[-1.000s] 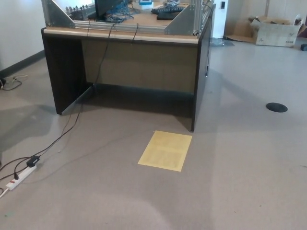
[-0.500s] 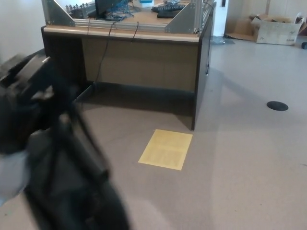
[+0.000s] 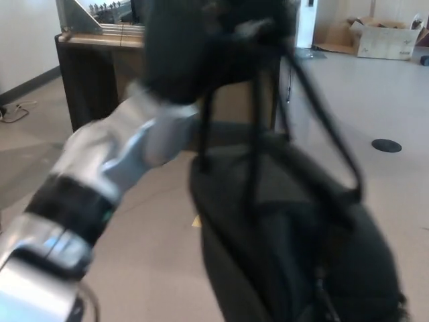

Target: A person hands over a black lunchbag to the robot and the robot uses its left hand to grab the strips of the lunchbag, the gives it back to the person.

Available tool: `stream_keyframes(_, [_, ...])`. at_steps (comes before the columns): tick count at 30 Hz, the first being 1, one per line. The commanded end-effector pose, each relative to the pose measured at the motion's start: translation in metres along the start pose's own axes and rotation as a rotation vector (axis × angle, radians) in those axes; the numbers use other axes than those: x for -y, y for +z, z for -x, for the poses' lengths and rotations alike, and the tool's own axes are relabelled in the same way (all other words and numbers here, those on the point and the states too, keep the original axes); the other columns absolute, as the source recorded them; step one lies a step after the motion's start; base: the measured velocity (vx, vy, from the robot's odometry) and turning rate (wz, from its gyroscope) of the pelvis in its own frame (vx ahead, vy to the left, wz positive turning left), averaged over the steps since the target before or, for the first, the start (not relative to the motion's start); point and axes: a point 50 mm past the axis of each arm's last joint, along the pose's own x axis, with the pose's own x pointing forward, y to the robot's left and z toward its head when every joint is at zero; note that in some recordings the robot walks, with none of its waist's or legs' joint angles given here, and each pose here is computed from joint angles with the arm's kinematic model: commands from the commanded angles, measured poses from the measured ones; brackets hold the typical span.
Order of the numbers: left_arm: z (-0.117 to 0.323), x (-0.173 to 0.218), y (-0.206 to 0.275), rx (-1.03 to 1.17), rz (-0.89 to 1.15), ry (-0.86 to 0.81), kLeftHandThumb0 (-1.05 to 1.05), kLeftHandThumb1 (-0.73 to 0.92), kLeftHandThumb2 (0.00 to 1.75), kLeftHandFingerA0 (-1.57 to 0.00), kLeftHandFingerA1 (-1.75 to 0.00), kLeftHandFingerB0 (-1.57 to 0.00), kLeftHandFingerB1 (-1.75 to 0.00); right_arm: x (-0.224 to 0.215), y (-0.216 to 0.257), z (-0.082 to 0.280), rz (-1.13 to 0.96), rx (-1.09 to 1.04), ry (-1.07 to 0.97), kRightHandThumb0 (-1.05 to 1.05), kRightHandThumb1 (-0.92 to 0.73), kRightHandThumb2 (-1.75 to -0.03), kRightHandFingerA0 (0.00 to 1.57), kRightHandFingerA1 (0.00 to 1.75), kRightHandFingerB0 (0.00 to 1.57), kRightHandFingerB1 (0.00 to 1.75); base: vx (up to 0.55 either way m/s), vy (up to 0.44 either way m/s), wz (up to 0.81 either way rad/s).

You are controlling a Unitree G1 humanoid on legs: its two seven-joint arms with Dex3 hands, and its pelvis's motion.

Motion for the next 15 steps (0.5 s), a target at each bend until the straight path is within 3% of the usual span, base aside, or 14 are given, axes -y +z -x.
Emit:
stream_keyframes(1, [-0.035,0.017,0.017,0.143,-0.117,-0.088,-0.30,0.53,0.60,-0.92,-1.75,-0.76,-1.57,0.008,0.000,-0.002,-0.020,-0.004,-0.026,-0.49,-0.71,-0.61,0.72,0.51,0.66,0.49,0.00,0.000,0.00])
stream_keyframes(2, [-0.035,0.021,0.020,0.142,-0.093,-0.107,-0.37,0.36,0.80,-1.22,-1.41,-0.99,-1.27,0.007,-0.001,-0.001,-0.025,-0.005,-0.021,-0.51,-0.71,-0.61,0.71,0.51,0.65,0.48,0.00,0.000,0.00])
stream_keyframes(3, [-0.036,0.023,0.023,0.144,-0.082,-0.119,-0.36,0.55,0.56,-0.87,-1.75,-0.81,-1.39,0.006,-0.001,0.000,-0.028,-0.004,-0.021,-0.50,-0.72,-0.61,0.71,0.51,0.65,0.48,0.00,0.000,0.00])
stream_keyframes(6, [-0.037,0.029,0.030,0.151,-0.057,-0.124,-0.37,0.58,0.59,-0.88,-1.72,-0.85,-1.27,0.006,-0.003,0.001,-0.010,-0.004,-0.013,-0.52,-0.73,-0.62,0.70,0.50,0.65,0.48,0.00,0.000,0.00])
stream_keyframes(7, [-0.038,0.033,0.036,0.151,-0.031,-0.124,-0.45,0.50,0.63,-0.96,-1.58,-0.97,-0.72,0.006,-0.003,0.002,-0.014,0.000,-0.014,-0.50,-0.61,-1.00,0.65,0.67,0.54,0.61,0.00,0.000,0.00])
stream_keyframes(9, [-0.040,0.039,0.044,0.150,0.012,-0.115,-0.36,0.53,0.56,-0.96,-1.60,-0.99,-0.70,0.006,-0.003,0.003,-0.023,0.005,-0.017,-0.50,-0.59,-0.99,0.66,0.68,0.55,0.61,0.00,0.000,0.00])
stream_keyframes(10, [-0.042,0.041,0.048,0.155,0.020,-0.109,-0.30,0.44,0.90,-1.20,-1.31,-0.90,-0.94,0.007,-0.003,0.003,-0.021,0.005,-0.018,-0.49,-0.59,-0.99,0.66,0.68,0.55,0.62,0.00,0.000,0.00])
stream_keyframes(11, [-0.044,0.043,0.051,0.155,0.026,-0.107,-0.34,0.61,0.58,-0.90,-1.69,-0.91,-0.90,0.007,-0.003,0.002,-0.020,0.004,-0.015,-0.48,-0.60,-0.99,0.65,0.67,0.55,0.61,0.00,0.000,0.00])
stream_keyframes(13, [-0.047,0.045,0.055,0.159,0.037,-0.104,-0.36,0.62,0.58,-0.90,-1.68,-0.91,-0.91,0.007,-0.001,0.000,-0.021,0.002,-0.017,-0.47,-0.60,-0.99,0.65,0.67,0.55,0.62,0.00,0.000,0.00])
stream_keyframes(15, [-0.050,0.045,0.059,0.175,0.012,-0.102,-0.37,0.60,0.58,-0.94,-1.65,-0.92,-0.71,0.007,0.000,-0.001,-0.026,0.005,-0.022,-0.46,-0.59,-0.98,0.65,0.67,0.56,0.62,0.00,0.000,0.00])
